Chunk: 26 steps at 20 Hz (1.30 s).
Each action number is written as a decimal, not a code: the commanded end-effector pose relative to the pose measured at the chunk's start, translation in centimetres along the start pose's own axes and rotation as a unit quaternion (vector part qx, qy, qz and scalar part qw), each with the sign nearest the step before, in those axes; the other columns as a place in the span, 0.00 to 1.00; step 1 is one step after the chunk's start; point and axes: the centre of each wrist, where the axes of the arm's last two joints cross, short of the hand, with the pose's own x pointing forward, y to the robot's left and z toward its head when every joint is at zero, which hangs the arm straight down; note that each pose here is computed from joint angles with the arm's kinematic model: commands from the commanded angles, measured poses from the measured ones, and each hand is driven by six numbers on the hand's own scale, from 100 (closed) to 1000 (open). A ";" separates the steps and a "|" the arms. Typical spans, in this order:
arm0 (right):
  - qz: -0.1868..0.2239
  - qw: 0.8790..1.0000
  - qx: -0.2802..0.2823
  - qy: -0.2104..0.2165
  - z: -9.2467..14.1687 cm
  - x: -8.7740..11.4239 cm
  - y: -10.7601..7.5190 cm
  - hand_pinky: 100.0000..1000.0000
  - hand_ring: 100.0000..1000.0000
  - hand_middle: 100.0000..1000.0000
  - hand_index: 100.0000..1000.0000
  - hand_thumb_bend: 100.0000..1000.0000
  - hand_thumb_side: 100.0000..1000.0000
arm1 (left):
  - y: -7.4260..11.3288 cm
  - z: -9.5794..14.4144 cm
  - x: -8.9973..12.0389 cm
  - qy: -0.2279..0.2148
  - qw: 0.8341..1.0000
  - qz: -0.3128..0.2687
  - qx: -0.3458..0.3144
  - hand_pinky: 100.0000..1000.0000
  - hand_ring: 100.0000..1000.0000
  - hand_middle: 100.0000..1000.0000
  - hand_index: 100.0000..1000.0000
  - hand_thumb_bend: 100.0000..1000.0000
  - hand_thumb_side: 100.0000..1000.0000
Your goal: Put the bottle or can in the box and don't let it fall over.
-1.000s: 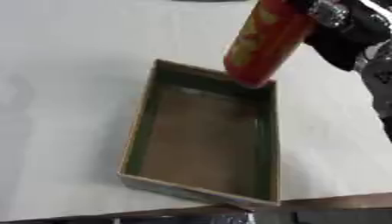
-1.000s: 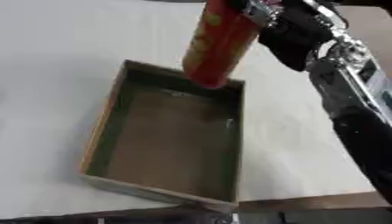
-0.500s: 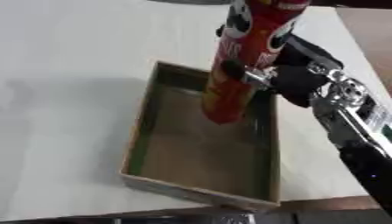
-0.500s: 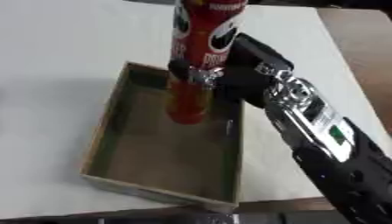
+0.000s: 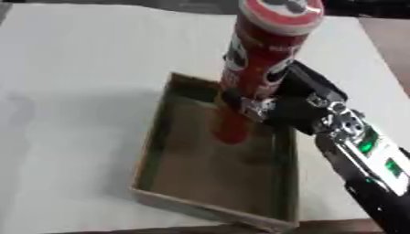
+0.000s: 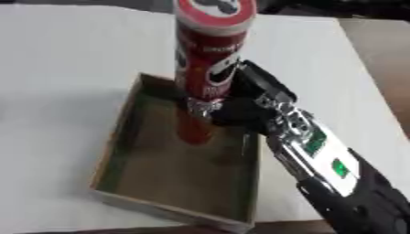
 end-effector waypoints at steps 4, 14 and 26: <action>0.037 0.999 0.009 -0.010 0.1 0.2 0.7 1.00 0.98 0.94 0.91 0.00 0.00 | 1.5 -1.3 1.2 -0.038 0.999 -0.010 0.014 0.60 0.64 0.45 0.78 0.00 0.46; 0.064 0.997 0.034 -0.015 0.4 -0.2 0.7 1.00 1.00 1.00 1.00 0.24 0.15 | 1.3 -1.0 1.0 -0.032 0.999 -0.013 0.008 0.59 0.64 0.45 0.78 0.00 0.45; 0.027 1.000 0.013 -0.007 1.3 -0.3 -1.4 1.00 1.00 1.00 1.00 0.27 0.00 | 1.5 -0.6 0.5 -0.026 0.999 -0.023 0.009 0.59 0.64 0.45 0.78 0.00 0.46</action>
